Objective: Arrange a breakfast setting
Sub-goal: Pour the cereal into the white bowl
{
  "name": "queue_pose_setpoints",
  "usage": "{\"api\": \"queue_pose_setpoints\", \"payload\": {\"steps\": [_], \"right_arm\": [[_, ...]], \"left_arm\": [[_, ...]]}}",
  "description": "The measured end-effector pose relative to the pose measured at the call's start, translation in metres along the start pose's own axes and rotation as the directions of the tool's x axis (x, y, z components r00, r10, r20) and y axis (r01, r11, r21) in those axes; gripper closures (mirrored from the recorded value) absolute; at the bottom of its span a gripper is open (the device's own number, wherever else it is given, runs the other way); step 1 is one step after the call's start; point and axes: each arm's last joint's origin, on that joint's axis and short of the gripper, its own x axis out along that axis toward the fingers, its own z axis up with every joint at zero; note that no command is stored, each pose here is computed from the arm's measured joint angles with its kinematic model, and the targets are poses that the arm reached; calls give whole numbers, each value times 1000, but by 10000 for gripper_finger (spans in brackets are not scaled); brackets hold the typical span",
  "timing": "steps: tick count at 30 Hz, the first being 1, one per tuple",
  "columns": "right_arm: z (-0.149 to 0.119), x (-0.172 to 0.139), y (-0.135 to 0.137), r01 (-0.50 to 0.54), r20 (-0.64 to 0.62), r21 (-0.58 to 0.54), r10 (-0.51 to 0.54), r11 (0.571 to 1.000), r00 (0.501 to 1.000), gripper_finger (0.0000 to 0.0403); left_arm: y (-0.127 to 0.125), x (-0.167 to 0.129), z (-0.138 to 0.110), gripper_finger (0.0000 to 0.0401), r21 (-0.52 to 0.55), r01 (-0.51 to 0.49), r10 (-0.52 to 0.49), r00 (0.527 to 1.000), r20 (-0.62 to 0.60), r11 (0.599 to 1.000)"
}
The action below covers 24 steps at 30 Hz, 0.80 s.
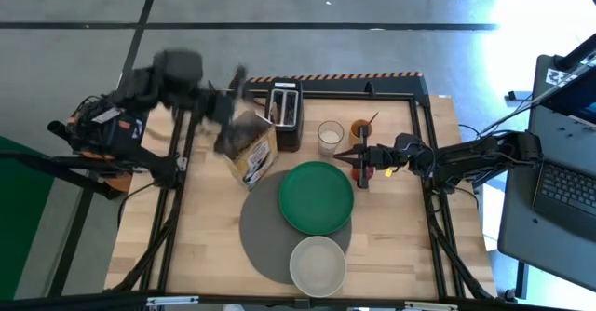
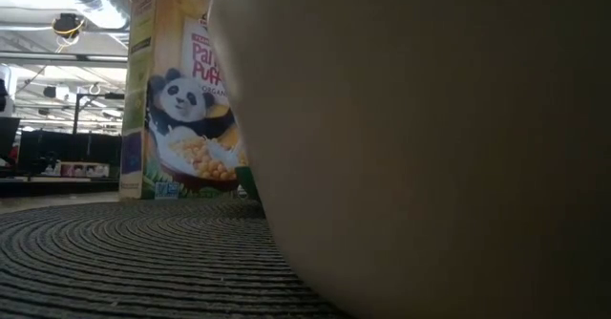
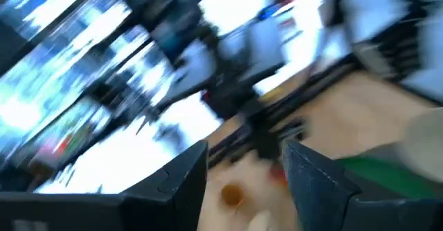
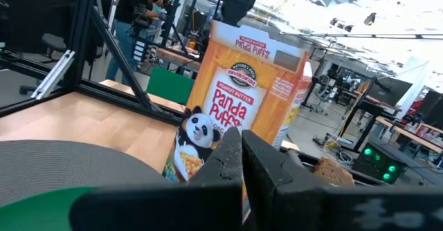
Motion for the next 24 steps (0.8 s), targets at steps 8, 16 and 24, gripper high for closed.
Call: {"api": "queue_pose_setpoints", "payload": {"steps": [8, 16, 24], "right_arm": [[0, 0, 1, -37, 13, 5, 37, 999, 999, 403], [1, 0, 1, -45, 17, 51, 44, 998, 999, 403], [6, 0, 0, -54, 79, 46, 50, 998, 996, 403]], "left_arm": [[12, -92, -24, 229, -289, -179, 154, 982, -108, 941], [-70, -155, -73, 260, -486, -426, 405, 901, -154, 763], [-146, -170, -147, 266, -706, -373, 500, 865, -30, 603]]}}
